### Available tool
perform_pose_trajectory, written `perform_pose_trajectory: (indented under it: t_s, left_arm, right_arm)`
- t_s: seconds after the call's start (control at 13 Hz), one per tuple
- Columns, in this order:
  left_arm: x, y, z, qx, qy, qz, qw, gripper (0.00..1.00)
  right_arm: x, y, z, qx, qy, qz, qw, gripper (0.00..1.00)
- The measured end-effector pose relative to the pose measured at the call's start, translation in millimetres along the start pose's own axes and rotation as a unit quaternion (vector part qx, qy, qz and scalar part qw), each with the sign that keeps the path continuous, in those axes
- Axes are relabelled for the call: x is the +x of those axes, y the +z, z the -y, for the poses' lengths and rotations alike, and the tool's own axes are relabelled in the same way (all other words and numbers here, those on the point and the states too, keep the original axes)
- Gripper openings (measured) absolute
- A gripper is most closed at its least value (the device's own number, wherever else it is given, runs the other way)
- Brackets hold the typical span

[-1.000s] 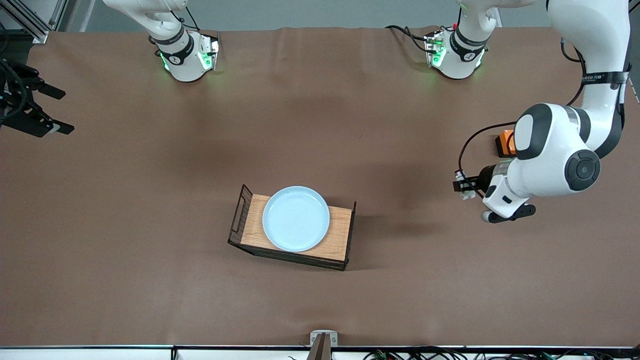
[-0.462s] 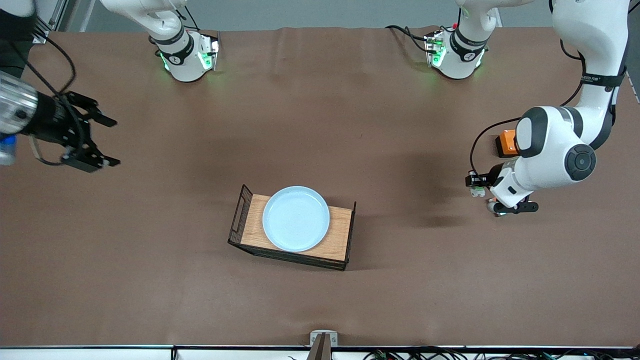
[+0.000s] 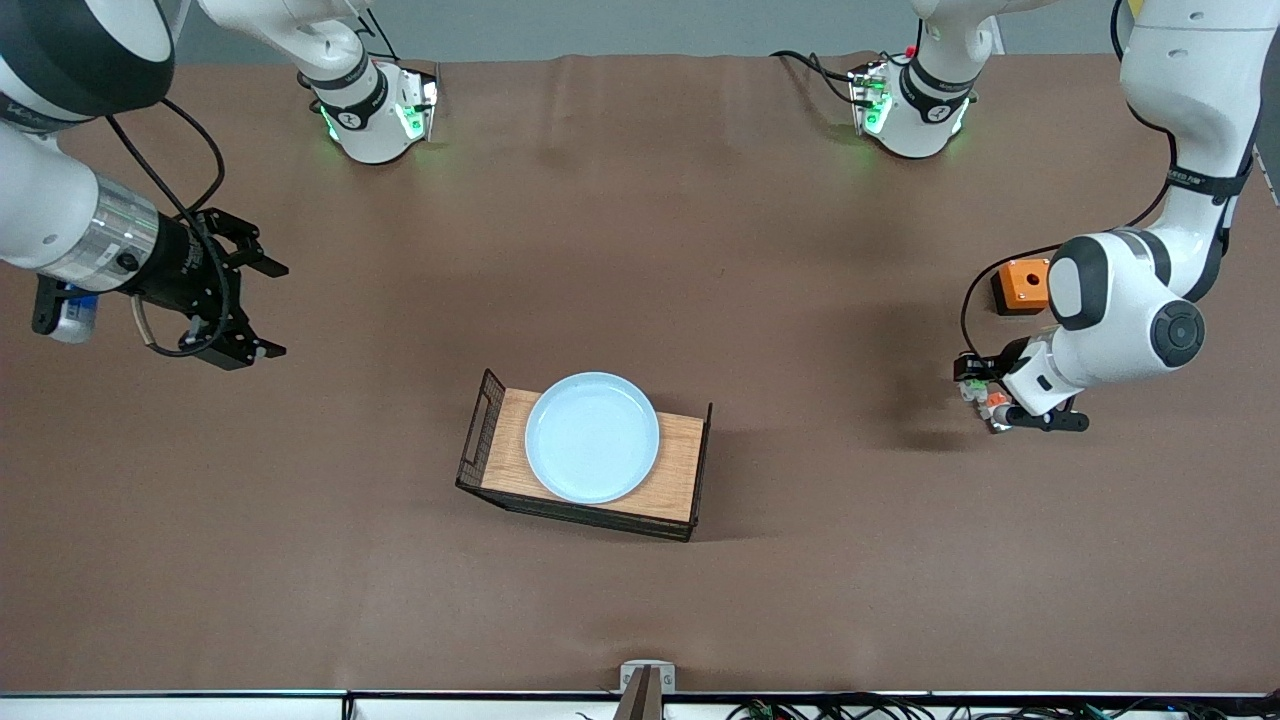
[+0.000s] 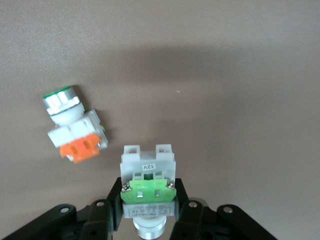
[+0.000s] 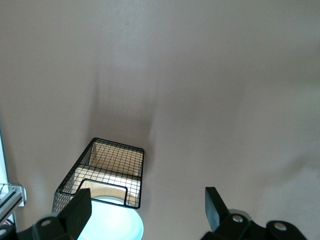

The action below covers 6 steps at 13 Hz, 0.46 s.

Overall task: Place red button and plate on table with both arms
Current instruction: 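Lower the button beside the small button while the right gripper approaches the plate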

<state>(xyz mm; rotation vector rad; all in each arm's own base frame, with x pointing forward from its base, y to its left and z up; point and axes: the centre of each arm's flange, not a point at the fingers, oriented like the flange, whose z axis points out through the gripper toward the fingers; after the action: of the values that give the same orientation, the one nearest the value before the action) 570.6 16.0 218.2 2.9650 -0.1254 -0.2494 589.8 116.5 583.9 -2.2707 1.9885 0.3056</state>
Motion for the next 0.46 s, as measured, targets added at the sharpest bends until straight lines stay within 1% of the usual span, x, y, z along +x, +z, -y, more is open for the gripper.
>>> perform_pose_trajectory:
  t_s: [0.23, 0.38, 0.46]
  left_arm:
    - [16, 15, -1, -0.003, 0.003, 0.001, 1.0, 0.42]
    - [25, 22, -4, -0.002, 0.01, 0.002, 1.0, 0.42]
    - [28, 25, -4, 0.004, 0.016, 0.004, 1.0, 0.42]
  right_arm:
    - [-31, 16, 1, -0.013, -0.025, -0.003, 1.0, 1.0]
    - [-35, 21, 2, -0.017, -0.028, -0.004, 0.999, 1.0]
    - [-38, 23, 3, -0.019, -0.03, -0.004, 0.999, 1.0]
